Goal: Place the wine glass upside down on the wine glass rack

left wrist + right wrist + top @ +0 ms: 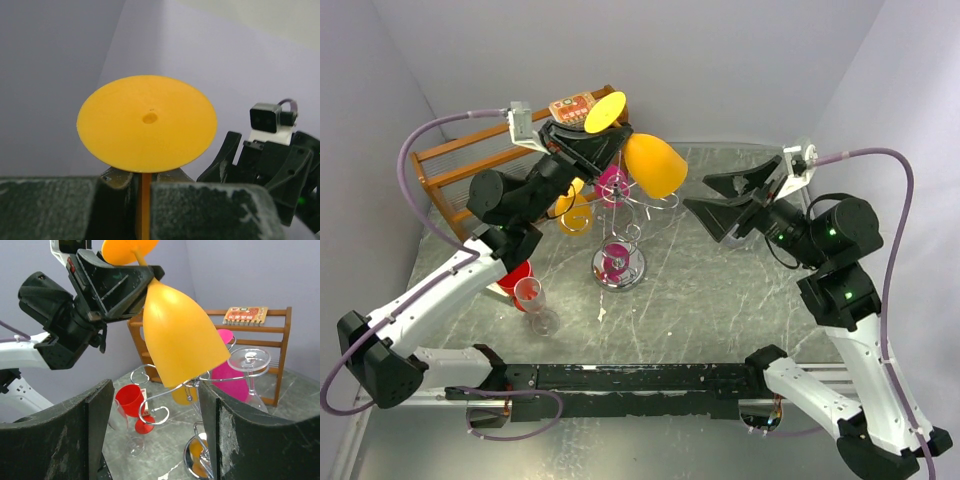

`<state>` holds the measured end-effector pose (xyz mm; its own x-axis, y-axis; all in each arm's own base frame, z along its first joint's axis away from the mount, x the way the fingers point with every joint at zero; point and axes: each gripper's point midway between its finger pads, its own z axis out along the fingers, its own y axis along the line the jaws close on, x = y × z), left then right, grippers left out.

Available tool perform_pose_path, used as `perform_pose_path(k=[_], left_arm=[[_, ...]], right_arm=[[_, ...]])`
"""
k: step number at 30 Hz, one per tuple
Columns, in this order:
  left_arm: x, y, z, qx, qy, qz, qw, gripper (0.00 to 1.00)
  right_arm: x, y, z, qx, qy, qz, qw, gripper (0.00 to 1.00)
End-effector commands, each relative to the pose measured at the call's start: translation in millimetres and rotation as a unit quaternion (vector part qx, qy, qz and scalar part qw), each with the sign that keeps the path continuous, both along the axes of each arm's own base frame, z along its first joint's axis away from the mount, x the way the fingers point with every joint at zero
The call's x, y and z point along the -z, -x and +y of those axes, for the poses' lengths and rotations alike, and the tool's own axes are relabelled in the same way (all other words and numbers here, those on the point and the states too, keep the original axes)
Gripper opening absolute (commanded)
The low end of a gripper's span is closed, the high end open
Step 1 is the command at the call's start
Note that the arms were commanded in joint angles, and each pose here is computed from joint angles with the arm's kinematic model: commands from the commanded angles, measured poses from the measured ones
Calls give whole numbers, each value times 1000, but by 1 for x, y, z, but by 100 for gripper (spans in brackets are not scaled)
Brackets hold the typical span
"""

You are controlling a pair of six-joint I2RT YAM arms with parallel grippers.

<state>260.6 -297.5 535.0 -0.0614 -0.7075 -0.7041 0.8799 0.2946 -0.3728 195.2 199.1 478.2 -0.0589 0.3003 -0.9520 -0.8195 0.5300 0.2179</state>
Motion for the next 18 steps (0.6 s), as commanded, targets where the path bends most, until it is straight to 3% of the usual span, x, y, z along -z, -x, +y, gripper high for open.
perform_pose_path(k=[1, 7, 10, 18], left_arm=[[-13, 16, -13, 12, -58, -104, 993, 7], [-9, 46, -36, 84, -106, -217, 967, 7], [-5, 50, -43, 91, -119, -242, 959, 7], [9, 47, -57, 78, -159, -301, 937, 7]], right_arm=[[-24, 8, -4, 1, -22, -8, 1000, 67], [-64, 10, -14, 25, -70, -35, 997, 66], [-77, 9, -12, 16, -98, -29, 995, 66], [-86, -19, -7, 30, -160, 51, 985, 66]])
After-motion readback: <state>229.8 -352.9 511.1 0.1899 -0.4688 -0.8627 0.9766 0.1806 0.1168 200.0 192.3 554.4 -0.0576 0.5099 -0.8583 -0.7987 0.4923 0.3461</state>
